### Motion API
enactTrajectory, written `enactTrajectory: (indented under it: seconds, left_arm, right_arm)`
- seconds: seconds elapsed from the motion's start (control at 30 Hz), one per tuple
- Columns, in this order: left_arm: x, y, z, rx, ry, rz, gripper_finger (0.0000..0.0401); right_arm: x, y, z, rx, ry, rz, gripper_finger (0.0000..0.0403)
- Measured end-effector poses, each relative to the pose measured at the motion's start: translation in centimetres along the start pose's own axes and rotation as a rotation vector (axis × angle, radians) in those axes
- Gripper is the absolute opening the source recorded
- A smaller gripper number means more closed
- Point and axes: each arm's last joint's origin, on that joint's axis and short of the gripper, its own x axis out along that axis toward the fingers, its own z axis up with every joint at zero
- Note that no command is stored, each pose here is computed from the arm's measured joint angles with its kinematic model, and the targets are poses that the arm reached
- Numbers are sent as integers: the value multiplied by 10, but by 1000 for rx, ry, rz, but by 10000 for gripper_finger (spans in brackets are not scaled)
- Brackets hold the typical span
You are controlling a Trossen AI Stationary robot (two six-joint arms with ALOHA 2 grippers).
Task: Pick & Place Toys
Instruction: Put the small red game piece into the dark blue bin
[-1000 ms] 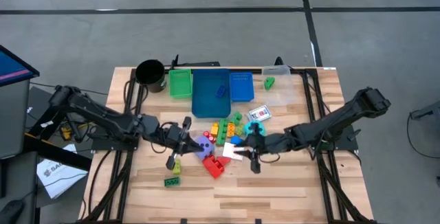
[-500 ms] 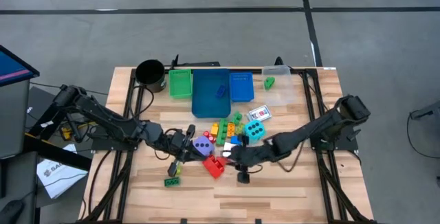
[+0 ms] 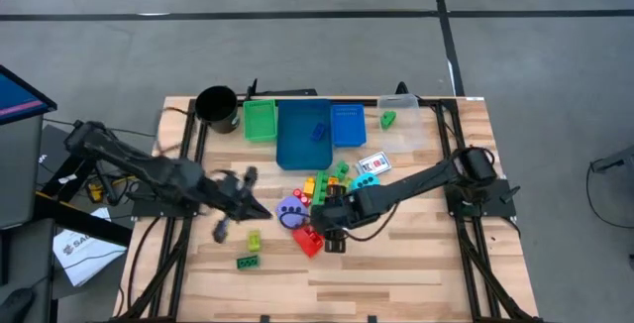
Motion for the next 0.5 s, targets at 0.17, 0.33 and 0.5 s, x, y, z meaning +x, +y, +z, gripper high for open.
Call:
enactTrajectory:
  seconds: [0.17,0.33,0.5]
  left_arm:
    - [-35,-7,8,10,-64,8,1]
    - [-40,-11,-13,17,-35,20,1]
    - [-39,-11,-27,15,-51,76,1]
  right_arm:
    - [5,-1,2,16,-6,22,259]
    - [4,1,3,21,-2,78,259]
    - [4,3,3,47,10,149,260]
